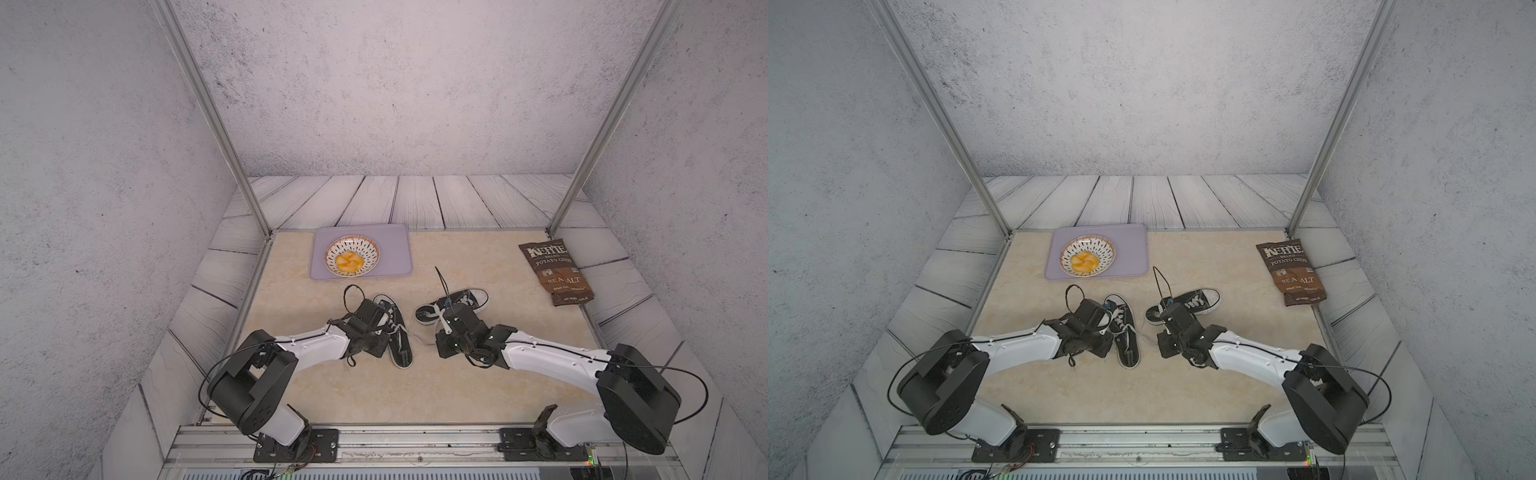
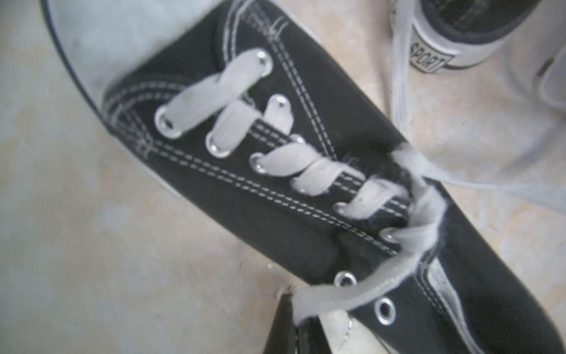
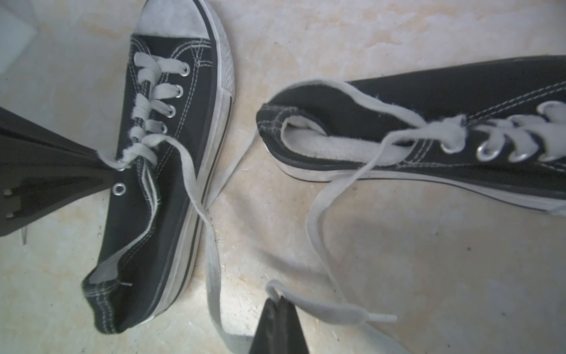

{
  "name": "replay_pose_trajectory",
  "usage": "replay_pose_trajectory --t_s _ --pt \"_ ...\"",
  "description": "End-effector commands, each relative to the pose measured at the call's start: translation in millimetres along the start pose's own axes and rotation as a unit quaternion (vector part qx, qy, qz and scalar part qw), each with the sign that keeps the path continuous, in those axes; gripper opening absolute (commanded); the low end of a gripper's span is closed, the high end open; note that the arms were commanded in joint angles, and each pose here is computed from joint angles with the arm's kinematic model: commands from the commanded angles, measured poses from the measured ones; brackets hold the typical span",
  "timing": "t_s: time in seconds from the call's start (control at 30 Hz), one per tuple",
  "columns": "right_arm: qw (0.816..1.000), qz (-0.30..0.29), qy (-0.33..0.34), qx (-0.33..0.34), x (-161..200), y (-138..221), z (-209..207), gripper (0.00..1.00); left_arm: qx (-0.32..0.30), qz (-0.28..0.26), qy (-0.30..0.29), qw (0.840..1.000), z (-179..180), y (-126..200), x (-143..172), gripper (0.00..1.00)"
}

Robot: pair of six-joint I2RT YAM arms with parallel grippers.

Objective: Tie the shoes
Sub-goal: Wrap the shoelace around the shoelace.

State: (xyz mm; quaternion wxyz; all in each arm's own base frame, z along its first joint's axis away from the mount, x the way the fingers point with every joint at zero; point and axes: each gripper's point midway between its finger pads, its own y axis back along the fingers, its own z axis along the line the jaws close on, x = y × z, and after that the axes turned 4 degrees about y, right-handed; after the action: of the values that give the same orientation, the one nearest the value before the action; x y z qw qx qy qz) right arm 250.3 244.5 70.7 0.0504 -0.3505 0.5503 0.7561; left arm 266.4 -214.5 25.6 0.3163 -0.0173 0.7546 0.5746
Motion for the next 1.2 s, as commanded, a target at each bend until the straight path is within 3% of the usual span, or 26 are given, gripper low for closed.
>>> replay_pose_trajectory --t_s 0.0,0.27,0.43,0.63,0.73,0.9,1.1,1.17 --pt "1.000 -0.020 -0.002 0.018 -15.0 2.8 -2.9 0.00 0.006 -0.040 -0.003 0.999 -3.2 5.3 -12.7 0.00" --pt "0.995 -0.094 0.018 -0.008 -102.4 9.3 23.8 0.00 0.035 -0.131 0.010 0.991 -12.2 18.7 -41.6 0.00" --pt "0.988 -0.126 0.013 -0.087 -151.6 1.1 61.8 0.00 0.053 -0.164 0.016 0.985 -17.0 20.1 -49.5 0.00" --pt "0.970 -0.139 0.007 -0.198 -181.2 -9.4 105.9 0.00 0.071 -0.198 0.033 0.977 -18.0 22.7 -46.2 0.00" --pt "0.964 -0.125 -0.008 -0.235 -177.9 -25.1 117.3 0.00 0.074 -0.201 0.035 0.976 -17.4 22.0 -41.5 0.00" --pt "0.951 -0.047 -0.038 -0.303 -147.3 -57.0 136.3 0.00 0.089 -0.213 0.036 0.972 -20.0 22.9 -36.7 0.00" --pt "0.950 0.017 -0.058 -0.306 -111.5 -77.5 132.9 0.00 0.090 -0.214 0.039 0.972 -18.4 22.9 -30.2 0.00" --pt "0.954 0.022 -0.048 -0.296 -106.4 -77.8 129.3 0.08 0.092 -0.213 0.038 0.972 -19.2 22.4 -29.8 0.00"
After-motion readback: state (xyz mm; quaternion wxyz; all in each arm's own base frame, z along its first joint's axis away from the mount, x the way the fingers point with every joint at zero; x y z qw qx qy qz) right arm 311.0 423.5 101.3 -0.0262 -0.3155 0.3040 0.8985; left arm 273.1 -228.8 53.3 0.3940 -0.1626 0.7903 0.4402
